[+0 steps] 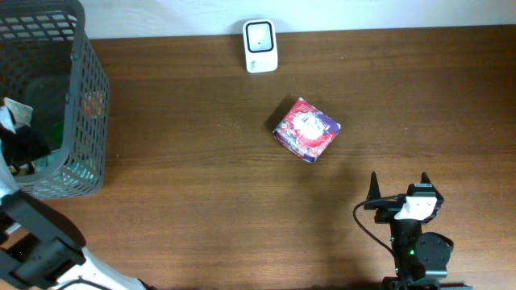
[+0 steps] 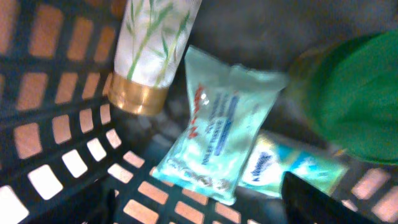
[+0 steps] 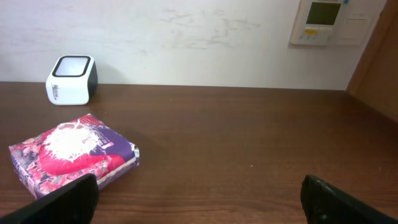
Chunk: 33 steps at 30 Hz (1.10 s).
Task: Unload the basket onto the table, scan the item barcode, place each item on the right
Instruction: 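Reach left gripper back into basket toward mint wipes pack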
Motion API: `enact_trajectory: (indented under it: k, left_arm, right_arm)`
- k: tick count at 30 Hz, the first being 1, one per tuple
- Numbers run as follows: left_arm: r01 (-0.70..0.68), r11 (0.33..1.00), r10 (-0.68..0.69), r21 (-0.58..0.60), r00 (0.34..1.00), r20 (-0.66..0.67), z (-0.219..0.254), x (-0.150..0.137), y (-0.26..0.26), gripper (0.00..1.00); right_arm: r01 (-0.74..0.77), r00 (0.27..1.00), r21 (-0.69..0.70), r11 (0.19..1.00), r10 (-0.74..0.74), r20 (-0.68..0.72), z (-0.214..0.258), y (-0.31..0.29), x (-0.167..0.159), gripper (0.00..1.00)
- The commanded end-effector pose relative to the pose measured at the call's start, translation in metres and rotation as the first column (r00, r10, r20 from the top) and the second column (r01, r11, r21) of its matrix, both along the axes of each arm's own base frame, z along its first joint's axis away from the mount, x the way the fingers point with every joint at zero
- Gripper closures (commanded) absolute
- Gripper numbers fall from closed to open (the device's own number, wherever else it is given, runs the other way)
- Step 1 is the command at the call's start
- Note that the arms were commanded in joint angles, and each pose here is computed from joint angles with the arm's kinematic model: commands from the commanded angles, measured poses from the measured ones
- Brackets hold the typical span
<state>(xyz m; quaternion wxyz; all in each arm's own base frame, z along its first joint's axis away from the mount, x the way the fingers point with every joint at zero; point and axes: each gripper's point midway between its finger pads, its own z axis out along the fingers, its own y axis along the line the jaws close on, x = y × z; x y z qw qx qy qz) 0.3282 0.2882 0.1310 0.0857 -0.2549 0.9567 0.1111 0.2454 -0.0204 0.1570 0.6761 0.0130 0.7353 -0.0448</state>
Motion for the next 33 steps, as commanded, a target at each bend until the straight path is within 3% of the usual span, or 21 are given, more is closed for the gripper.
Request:
enact_trajectory:
  k: [1, 6, 8, 11, 12, 14, 15, 16, 19, 22, 23, 24, 28, 30, 33]
  left_arm:
    - [-0.010, 1.000, 0.007, -0.024, 0.993, -0.120, -0.026, -0.020, 0.001, 0.26]
    - [-0.007, 0.997, -0.008, -0.078, 0.982, -0.190, -0.045, -0.029, -0.006, 0.32]
    - [0.000, 0.996, -0.017, -0.089, 0.980, -0.200, -0.052, -0.028, -0.006, 0.21]
    - [-0.003, 0.993, -0.023, -0.114, 0.973, -0.228, -0.070, -0.028, -0.006, 0.18]
    - [-0.003, 0.993, -0.024, -0.121, 0.973, -0.229, -0.076, -0.027, -0.006, 0.12]
    - [-0.002, 0.993, -0.023, -0.114, 0.976, -0.218, -0.082, -0.022, -0.002, 0.14]
    - [-0.001, 0.994, -0.021, -0.106, 0.978, -0.208, -0.082, -0.019, 0.000, 0.24]
    - [0.000, 0.995, -0.020, -0.100, 0.980, -0.200, -0.082, -0.017, 0.001, 0.28]
    - [0.001, 0.994, -0.021, -0.105, 0.982, -0.189, -0.087, -0.013, 0.002, 0.32]
    - [0.005, 0.986, -0.033, -0.168, 0.985, -0.170, -0.098, -0.009, -0.007, 0.55]
    - [0.005, 0.985, -0.034, -0.170, 0.985, -0.168, -0.099, -0.008, -0.008, 0.68]
    - [0.005, 0.987, -0.032, -0.160, 0.986, -0.166, -0.096, -0.007, -0.005, 0.99]
    - [-0.063, 0.994, 0.060, -0.093, 0.998, -0.026, -0.027, 0.026, 0.015, 1.00]
    - [-0.055, 0.992, 0.077, -0.116, 0.977, 0.198, 0.042, 0.063, 0.015, 1.00]
    - [-0.036, 0.995, 0.075, -0.094, 0.887, 0.456, 0.131, 0.094, 0.012, 1.00]
  right_arm:
    - [0.014, 1.000, 0.008, 1.000, -0.014, -0.006, -0.004, -0.003, 0.000, 0.01]
    - [0.014, 1.000, 0.008, 1.000, -0.014, -0.006, -0.004, -0.003, 0.000, 0.01]
    - [0.014, 1.000, 0.008, 1.000, -0.014, -0.006, -0.004, -0.003, 0.000, 0.01]
    - [0.014, 1.000, 0.008, 1.000, -0.014, -0.006, -0.004, -0.003, 0.000, 0.01]
    - [0.014, 1.000, 0.008, 1.000, -0.014, -0.006, -0.004, -0.003, 0.000, 0.01]
    - [0.014, 1.000, 0.008, 1.000, -0.014, -0.006, -0.004, -0.003, 0.000, 0.01]
    - [0.014, 1.000, 0.008, 1.000, -0.014, -0.006, -0.004, -0.003, 0.000, 0.01]
    - [0.014, 1.000, 0.008, 1.000, -0.014, -0.006, -0.004, -0.003, 0.000, 0.01]
    - [0.014, 1.000, 0.008, 1.000, -0.014, -0.006, -0.004, -0.003, 0.000, 0.01]
    - [0.014, 1.000, 0.008, 1.000, -0.014, -0.006, -0.004, -0.003, 0.000, 0.01]
    - [0.014, 1.000, 0.008, 1.000, -0.014, -0.006, -0.004, -0.003, 0.000, 0.01]
    - [0.014, 1.000, 0.008, 1.000, -0.014, -0.006, -0.004, -0.003, 0.000, 0.01]
    - [0.014, 1.000, 0.008, 1.000, -0.014, -0.006, -0.004, -0.003, 0.000, 0.01]
    - [0.014, 1.000, 0.008, 1.000, -0.014, -0.006, -0.004, -0.003, 0.000, 0.01]
    - [0.014, 1.000, 0.008, 1.000, -0.014, -0.006, -0.004, -0.003, 0.000, 0.01]
